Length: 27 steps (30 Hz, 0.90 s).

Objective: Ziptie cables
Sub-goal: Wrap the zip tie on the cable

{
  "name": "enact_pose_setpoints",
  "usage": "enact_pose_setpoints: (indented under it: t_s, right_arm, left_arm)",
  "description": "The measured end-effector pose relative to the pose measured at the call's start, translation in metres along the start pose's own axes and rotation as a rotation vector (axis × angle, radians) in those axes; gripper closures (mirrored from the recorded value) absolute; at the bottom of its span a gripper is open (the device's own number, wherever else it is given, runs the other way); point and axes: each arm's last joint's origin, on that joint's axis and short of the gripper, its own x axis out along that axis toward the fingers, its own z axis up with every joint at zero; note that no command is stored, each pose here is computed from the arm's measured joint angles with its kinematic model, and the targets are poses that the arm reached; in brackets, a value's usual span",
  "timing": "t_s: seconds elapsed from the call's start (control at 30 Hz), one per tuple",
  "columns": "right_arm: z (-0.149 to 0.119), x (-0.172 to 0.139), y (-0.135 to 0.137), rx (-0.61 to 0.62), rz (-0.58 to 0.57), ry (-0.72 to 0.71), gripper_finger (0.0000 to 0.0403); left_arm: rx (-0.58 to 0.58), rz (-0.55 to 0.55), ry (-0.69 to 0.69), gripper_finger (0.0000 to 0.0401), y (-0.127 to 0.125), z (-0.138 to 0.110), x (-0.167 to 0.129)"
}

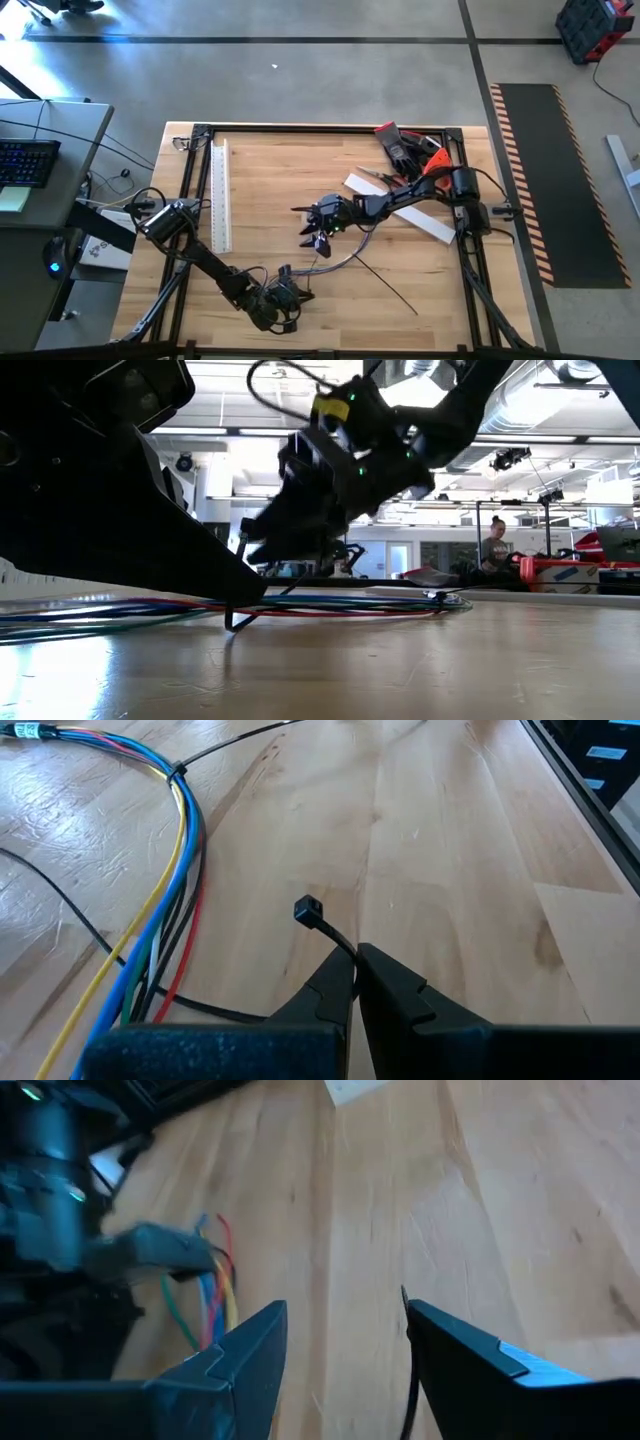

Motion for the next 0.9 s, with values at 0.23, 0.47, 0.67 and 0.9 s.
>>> enact_pose_setpoints:
  t_s: [0.23, 0.47, 0.67, 0.9]
  right_arm:
    - [0.014, -0.011, 0.010, 0.006, -0.080, -0.070, 0.0210]
    - [0.017, -0.017, 0.012, 0.005, -0.160, -0.064, 0.0211]
    - [0.010, -0.017, 0.009, 0.037, -0.190, 0.000, 0.0231]
    - [-0.006, -0.006, -0.002, 0.136, -0.280, 0.009, 0.0236]
  left_arm:
    - [0.000, 0.002, -0.001, 0.0401, 0.000, 0.000, 0.000]
    - [0.000, 0.004, -0.001, 0.0401, 0.000, 0.000, 0.000]
    - [0.004, 0.006, 0.002, 0.0401, 0.000, 0.000, 0.000]
    - [0.005, 0.006, 0.003, 0.0401, 0.000, -0.001, 0.000]
